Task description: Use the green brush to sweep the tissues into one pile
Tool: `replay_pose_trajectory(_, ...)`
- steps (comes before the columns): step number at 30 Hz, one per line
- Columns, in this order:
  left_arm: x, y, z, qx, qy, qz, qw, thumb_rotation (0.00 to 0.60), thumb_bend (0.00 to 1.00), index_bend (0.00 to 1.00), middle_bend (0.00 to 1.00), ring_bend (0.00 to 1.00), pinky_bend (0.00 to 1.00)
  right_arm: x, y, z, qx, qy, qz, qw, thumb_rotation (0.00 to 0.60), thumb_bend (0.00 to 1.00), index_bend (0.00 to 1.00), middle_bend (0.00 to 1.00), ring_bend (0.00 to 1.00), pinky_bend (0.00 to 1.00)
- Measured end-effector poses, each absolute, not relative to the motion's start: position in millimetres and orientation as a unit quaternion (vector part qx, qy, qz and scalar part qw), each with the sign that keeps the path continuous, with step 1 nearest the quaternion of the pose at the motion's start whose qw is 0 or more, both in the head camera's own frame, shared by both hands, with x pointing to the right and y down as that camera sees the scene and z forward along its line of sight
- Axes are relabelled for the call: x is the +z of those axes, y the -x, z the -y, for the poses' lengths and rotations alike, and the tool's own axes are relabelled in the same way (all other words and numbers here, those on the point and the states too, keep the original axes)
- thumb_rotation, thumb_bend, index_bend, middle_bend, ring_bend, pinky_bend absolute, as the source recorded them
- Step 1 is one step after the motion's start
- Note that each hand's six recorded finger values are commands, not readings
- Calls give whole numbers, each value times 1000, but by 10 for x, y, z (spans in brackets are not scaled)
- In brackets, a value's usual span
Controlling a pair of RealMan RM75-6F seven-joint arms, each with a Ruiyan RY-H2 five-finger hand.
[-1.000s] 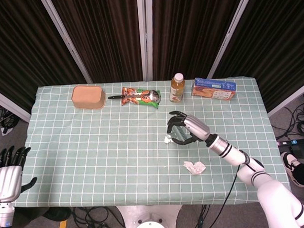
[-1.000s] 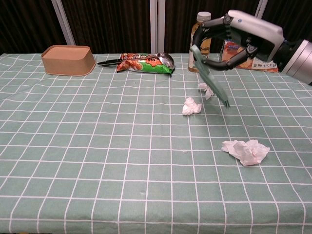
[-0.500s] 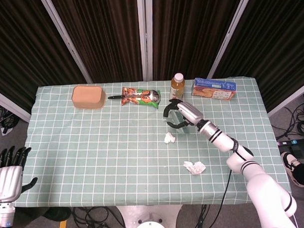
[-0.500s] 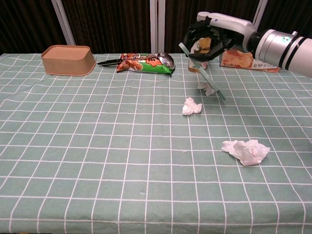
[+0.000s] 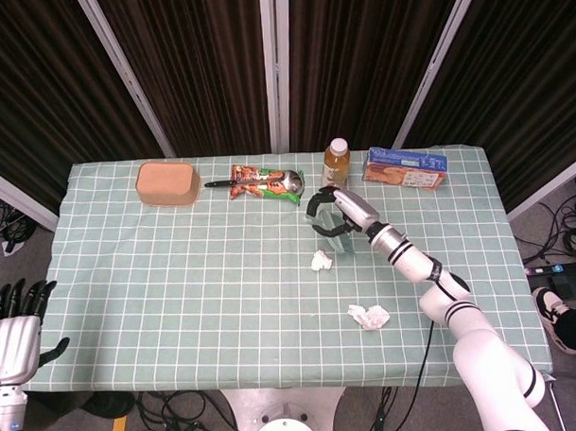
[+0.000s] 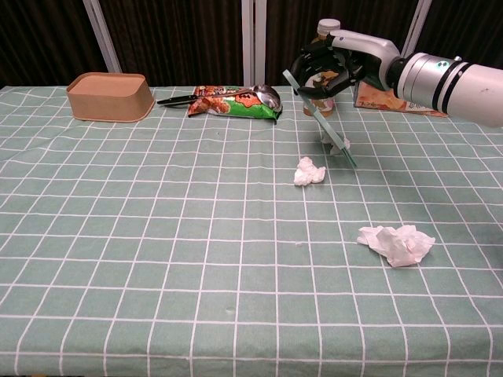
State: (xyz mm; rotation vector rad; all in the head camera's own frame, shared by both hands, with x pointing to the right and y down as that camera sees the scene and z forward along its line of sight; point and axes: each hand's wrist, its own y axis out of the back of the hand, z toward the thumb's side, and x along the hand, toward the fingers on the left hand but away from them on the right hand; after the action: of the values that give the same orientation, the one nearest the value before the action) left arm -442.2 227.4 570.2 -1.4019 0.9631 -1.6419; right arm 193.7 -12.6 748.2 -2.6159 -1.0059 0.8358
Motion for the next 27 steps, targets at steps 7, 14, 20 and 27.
replay_pose_trajectory(7, 5713, 4392, -2247, -638, 552, -376, 384, 600, 163, 120, 119, 3, 3, 7339, -1991, -24, 228, 916, 330, 16, 600, 540, 801, 653, 302, 137)
replay_pose_trajectory(14, 5701, 4392, -2242, -636, 553, -376, 386, 600, 163, 120, 119, 3, 3, 6927, -2154, -129, 162, 938, 306, 5, 600, 540, 803, 652, 302, 136)
replay_pose_trajectory(20, 5705, 4380, -2242, -634, 554, -377, 386, 600, 162, 120, 119, 3, 3, 6869, -2205, -3, 172, 929, 327, 31, 600, 541, 803, 653, 302, 135)
replay_pose_trajectory(27, 5697, 4405, -2271, -639, 551, -378, 382, 600, 162, 120, 119, 3, 3, 7229, -1910, -39, 217, 919, 328, 29, 600, 540, 803, 653, 301, 114)
